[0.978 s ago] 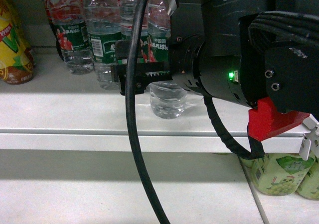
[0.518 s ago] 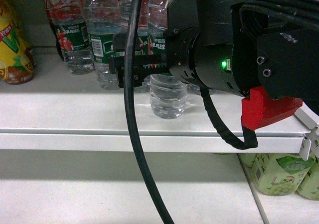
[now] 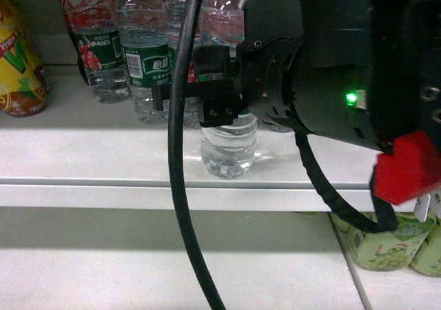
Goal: Move water from second to third shelf
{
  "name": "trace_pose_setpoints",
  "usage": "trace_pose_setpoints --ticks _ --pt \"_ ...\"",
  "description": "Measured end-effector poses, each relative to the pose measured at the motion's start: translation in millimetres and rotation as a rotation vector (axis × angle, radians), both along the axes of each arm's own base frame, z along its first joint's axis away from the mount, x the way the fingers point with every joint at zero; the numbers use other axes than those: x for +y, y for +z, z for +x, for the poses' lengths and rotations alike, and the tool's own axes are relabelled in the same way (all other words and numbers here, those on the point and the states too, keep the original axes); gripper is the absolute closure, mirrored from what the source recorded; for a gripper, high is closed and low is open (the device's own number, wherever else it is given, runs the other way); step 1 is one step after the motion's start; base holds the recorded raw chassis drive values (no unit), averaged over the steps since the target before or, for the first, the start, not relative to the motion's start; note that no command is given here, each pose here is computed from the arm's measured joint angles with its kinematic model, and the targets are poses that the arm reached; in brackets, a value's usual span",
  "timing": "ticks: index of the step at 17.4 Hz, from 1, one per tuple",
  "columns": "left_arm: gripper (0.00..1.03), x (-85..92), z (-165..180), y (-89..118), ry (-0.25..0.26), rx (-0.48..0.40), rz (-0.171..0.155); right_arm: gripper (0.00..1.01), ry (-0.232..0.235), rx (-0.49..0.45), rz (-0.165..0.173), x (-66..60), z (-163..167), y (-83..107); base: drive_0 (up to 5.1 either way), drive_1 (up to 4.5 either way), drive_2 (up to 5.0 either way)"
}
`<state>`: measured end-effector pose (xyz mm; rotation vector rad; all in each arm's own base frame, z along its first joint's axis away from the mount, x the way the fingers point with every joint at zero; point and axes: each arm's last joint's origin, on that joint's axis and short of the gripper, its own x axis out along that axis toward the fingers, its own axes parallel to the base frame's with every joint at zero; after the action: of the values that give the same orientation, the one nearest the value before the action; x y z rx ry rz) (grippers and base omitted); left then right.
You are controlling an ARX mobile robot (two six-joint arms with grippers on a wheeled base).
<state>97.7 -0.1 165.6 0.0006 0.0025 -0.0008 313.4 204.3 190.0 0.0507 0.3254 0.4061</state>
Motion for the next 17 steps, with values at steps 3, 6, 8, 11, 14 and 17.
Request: trace_pose_setpoints --ticks 3,6,8,11,14,17 --pt "0.05 0.0 0.0 -0.1 0.0 0.001 0.0 0.61 0.024 -0.004 0.015 -15.0 -22.7 3.1 0.0 0.0 0.0" --pt "0.05 0.0 0.0 0.0 0.0 0.0 0.0 0.61 -0.005 -0.037 0.033 -47.5 -45.4 12.7 0.0 0.0 0.0" --pt "0.05 0.0 0.0 0.0 0.0 0.0 0.0 0.62 -0.048 -0.05 0.043 -77.1 -61.1 15.3 0.0 0.0 0.0" --pt "0.05 0.0 0.0 0.0 0.0 0.0 0.0 0.62 -0.107 -0.046 0.02 -119.2 -87.3 11.5 0.0 0.0 0.0" --pt "0.05 0.0 0.0 0.0 0.0 0.0 0.0 0.62 -0.173 -0.063 0.027 -155.3 -112.6 13.1 0.0 0.0 0.0" --pt "0.05 0.0 0.0 0.0 0.0 0.0 0.0 0.62 -0.242 -0.091 0.034 -180.3 -137.9 17.8 0.0 0.0 0.0"
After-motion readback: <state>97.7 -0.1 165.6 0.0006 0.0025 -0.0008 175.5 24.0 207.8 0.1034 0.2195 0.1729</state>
